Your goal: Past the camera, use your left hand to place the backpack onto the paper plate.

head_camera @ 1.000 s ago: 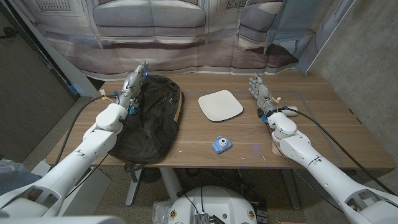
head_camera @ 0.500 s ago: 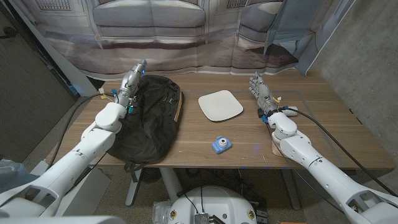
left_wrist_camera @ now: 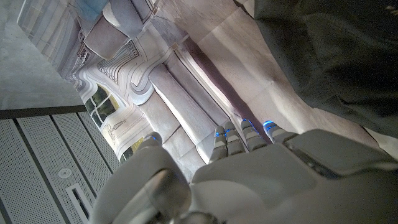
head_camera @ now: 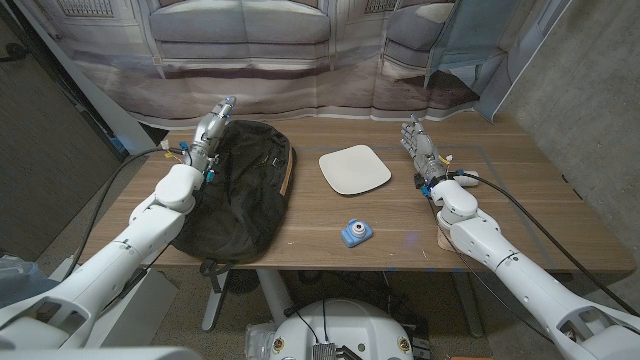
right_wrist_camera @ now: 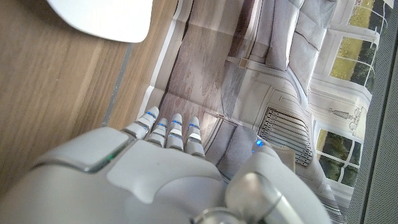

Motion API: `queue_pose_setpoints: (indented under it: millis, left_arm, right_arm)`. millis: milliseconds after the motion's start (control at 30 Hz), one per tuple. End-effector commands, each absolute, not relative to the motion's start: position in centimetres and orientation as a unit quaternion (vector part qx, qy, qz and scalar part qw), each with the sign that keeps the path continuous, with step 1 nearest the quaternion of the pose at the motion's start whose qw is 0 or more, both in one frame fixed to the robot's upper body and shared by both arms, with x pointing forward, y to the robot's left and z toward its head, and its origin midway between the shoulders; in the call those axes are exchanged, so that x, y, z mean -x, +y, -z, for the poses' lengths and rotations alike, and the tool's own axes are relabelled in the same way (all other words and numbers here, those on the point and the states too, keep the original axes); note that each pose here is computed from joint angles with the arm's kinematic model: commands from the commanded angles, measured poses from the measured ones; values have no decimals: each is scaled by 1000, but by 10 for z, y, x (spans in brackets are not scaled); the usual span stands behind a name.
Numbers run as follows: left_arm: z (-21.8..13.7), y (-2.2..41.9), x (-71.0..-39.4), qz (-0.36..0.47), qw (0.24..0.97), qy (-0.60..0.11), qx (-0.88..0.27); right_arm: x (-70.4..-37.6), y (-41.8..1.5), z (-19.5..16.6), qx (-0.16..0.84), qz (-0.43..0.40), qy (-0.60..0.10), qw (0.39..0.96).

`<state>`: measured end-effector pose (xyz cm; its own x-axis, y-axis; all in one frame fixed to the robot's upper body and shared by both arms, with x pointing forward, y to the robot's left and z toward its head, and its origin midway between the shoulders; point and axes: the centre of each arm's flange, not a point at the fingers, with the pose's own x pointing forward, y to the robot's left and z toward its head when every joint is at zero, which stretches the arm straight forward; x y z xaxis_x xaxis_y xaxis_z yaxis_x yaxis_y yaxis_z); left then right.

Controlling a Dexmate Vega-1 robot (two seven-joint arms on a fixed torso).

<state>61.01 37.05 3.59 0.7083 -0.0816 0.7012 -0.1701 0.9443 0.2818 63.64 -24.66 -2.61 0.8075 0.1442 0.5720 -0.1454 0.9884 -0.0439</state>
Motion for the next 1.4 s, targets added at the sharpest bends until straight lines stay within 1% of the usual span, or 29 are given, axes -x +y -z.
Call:
queue_pose_setpoints:
  millis: [33,433,833,1400]
  left_arm:
    - [-47,365,-614,-40,901,-384,-197]
    - [-63,360,-617,-49,894,-377,-239]
    - [-72,349,-627,-54,887,-373,-267]
    - [-73,350,-630,-83,873,-366,-312]
  right_arm:
    - [-634,-241,23,3,-80,-311,947]
    - [-634,-239,30,3,-76,-305,949]
    - [-636,-240,30,4,-74,-304,950]
    - [-631,-241,26,10,-71,-303,950]
